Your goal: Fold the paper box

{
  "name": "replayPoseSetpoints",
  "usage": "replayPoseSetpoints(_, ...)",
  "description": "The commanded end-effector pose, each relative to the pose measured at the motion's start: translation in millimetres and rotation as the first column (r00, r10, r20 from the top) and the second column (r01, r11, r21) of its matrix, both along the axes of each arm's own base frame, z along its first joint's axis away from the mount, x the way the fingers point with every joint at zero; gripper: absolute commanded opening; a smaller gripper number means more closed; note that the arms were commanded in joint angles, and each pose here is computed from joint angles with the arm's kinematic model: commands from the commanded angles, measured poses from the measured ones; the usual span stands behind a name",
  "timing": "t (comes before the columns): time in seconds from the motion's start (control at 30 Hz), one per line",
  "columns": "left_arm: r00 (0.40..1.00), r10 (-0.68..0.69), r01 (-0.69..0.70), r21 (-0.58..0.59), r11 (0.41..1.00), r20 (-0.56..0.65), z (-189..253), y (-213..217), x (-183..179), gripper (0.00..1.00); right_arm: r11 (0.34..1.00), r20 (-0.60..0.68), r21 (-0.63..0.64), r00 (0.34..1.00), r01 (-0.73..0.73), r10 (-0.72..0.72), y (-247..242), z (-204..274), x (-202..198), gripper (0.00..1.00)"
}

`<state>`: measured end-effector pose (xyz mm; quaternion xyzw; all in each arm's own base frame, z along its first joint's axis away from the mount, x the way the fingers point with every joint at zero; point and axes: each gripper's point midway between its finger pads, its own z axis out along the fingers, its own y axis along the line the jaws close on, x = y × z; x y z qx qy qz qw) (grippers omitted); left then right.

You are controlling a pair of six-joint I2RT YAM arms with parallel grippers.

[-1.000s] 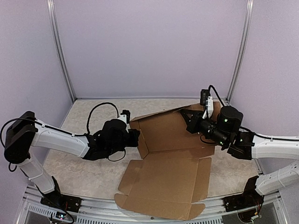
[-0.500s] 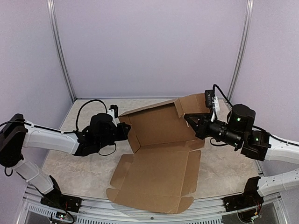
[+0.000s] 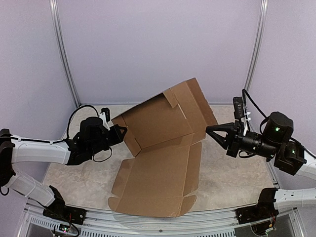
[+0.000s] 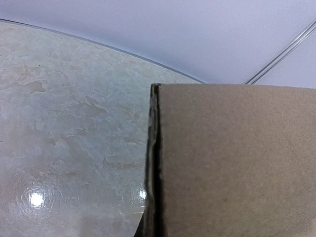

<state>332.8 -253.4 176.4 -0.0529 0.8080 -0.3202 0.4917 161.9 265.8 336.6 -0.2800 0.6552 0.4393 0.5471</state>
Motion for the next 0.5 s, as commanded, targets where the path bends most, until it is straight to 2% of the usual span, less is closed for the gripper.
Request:
replayPoseSetpoints(0.0, 1.0, -0.031, 0.03, -0.134, 0.991, -0.004, 17.1, 3.1, -4.7, 0.0, 0.99, 0.081, -0.011, 0.987, -0.139, 0.139, 6.1, 0.6, -26.4, 0.0)
replayPoseSetpoints(0.2, 0.998, -0.058, 0.059, -0.193, 0.979, 0.011, 35.6, 6.6, -15.0, 0.0, 0.981, 0.195, 0.028, 0.964, -0.192, 0.183, 5.1, 8.9, -39.2, 0.0)
replayPoseSetpoints(0.47, 0.993, -0.116, 0.121, -0.261, 0.958, 0.035, 59.0, 2.4, -26.6, 0.0, 0.982, 0.255, 0.059, 0.954, -0.18, 0.159, 13.7, 21.8, -31.3, 0.0)
